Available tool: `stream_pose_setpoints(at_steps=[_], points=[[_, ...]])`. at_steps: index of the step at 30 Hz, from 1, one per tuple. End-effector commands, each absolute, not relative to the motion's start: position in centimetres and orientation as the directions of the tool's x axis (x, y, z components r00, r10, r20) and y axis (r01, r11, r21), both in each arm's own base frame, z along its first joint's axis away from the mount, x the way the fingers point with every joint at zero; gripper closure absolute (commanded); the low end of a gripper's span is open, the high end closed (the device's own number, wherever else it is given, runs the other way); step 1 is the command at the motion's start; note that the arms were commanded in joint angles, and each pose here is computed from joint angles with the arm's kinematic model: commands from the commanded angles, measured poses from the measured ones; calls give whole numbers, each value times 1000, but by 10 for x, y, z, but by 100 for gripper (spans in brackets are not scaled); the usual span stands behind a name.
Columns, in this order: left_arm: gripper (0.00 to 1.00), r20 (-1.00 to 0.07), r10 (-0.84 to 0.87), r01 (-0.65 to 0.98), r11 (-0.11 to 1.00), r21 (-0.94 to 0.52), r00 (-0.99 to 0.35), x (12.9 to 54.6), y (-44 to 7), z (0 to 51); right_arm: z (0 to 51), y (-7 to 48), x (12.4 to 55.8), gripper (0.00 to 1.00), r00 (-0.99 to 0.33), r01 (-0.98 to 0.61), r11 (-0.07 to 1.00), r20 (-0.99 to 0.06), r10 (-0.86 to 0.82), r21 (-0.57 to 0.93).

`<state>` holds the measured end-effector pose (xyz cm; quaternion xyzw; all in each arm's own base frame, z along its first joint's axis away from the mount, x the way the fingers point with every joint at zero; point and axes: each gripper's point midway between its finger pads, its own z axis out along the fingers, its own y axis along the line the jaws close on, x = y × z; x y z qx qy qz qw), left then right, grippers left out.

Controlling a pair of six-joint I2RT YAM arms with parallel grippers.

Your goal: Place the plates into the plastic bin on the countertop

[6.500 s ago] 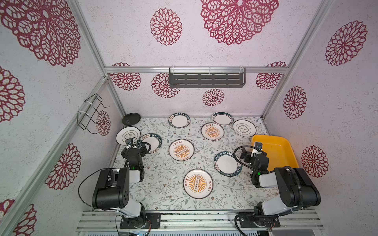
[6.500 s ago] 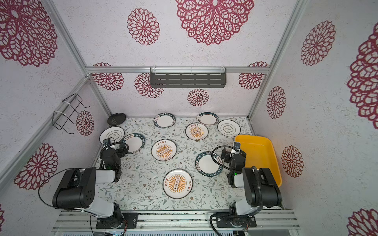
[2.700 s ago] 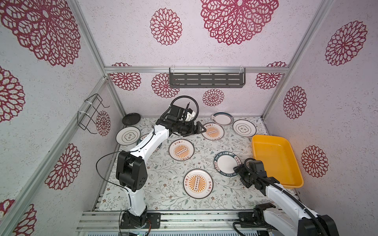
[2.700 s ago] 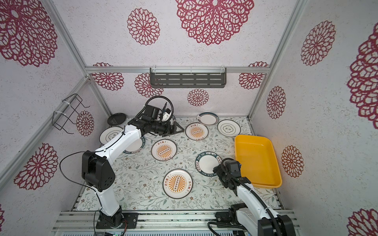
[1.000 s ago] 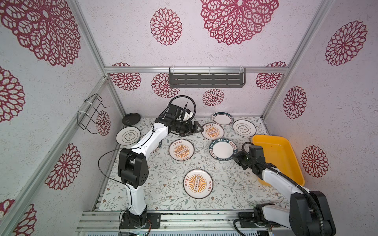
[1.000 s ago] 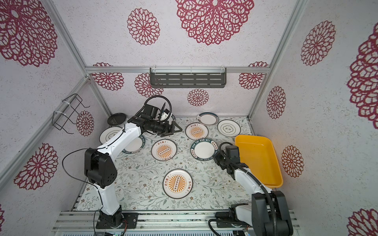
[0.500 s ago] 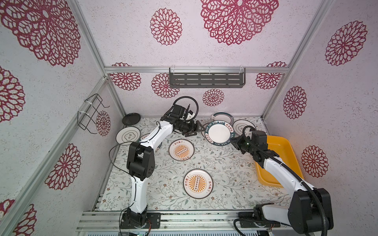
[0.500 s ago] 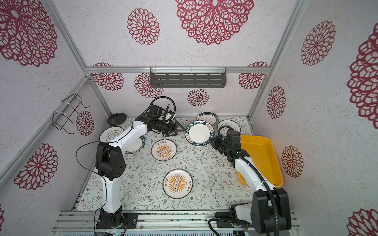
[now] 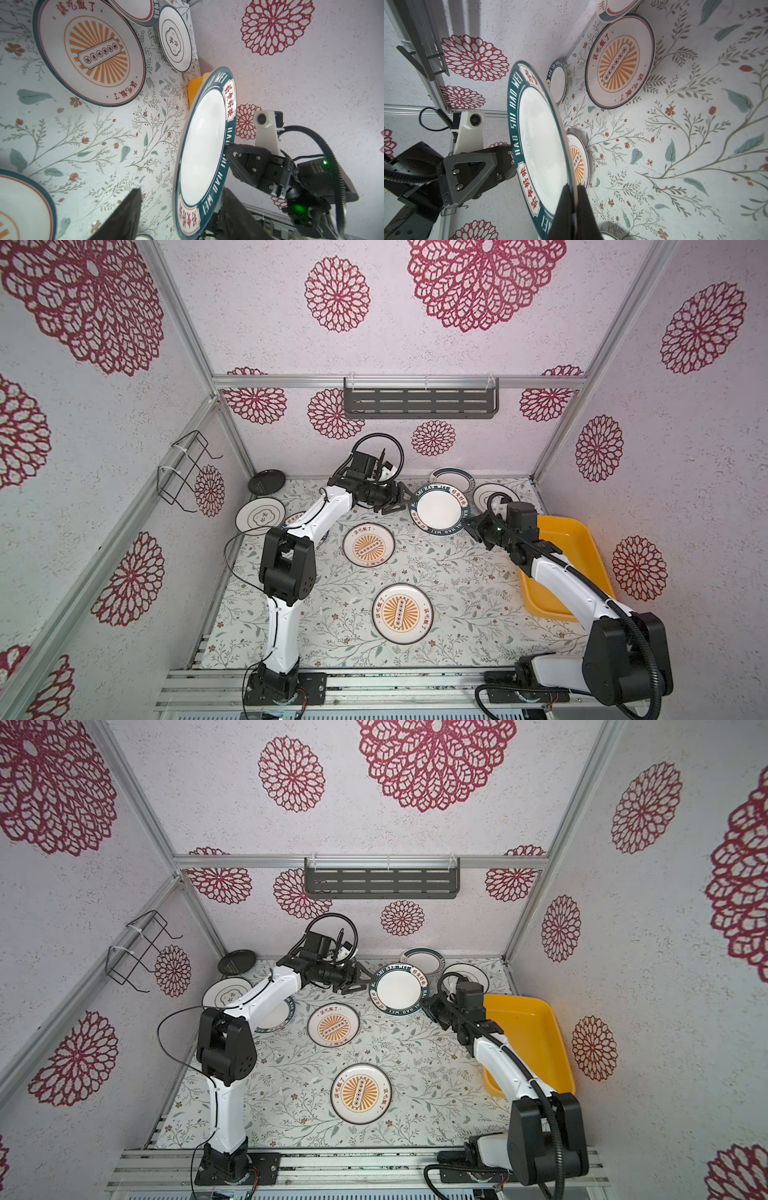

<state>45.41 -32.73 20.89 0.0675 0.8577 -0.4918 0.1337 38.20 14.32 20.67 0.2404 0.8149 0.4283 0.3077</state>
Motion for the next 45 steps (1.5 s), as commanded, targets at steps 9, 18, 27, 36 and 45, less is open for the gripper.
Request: stream_pose_setpoints(at_steps=[9, 18, 27, 36, 45], points=[[70, -318, -46, 264, 452, -852, -947, 469, -334, 219, 252, 152, 392, 100, -666, 3, 466, -346, 661, 885], [92, -322, -38, 277, 418, -865, -946, 468, -339, 223, 255, 160, 394, 100, -668, -12, 458, -348, 657, 889], [100, -324, 6, 307, 338, -890, -946, 459, -349, 235, 246, 165, 400, 71, -671, 1, 469, -347, 656, 883], [98, -319, -10, 294, 366, -883, -948, 462, -345, 232, 239, 157, 400, 88, -647, 50, 479, -337, 684, 876], [3, -382, -100, 302, 446, -843, -919, 478, -324, 239, 232, 143, 397, 98, -600, 101, 474, -326, 730, 875]])
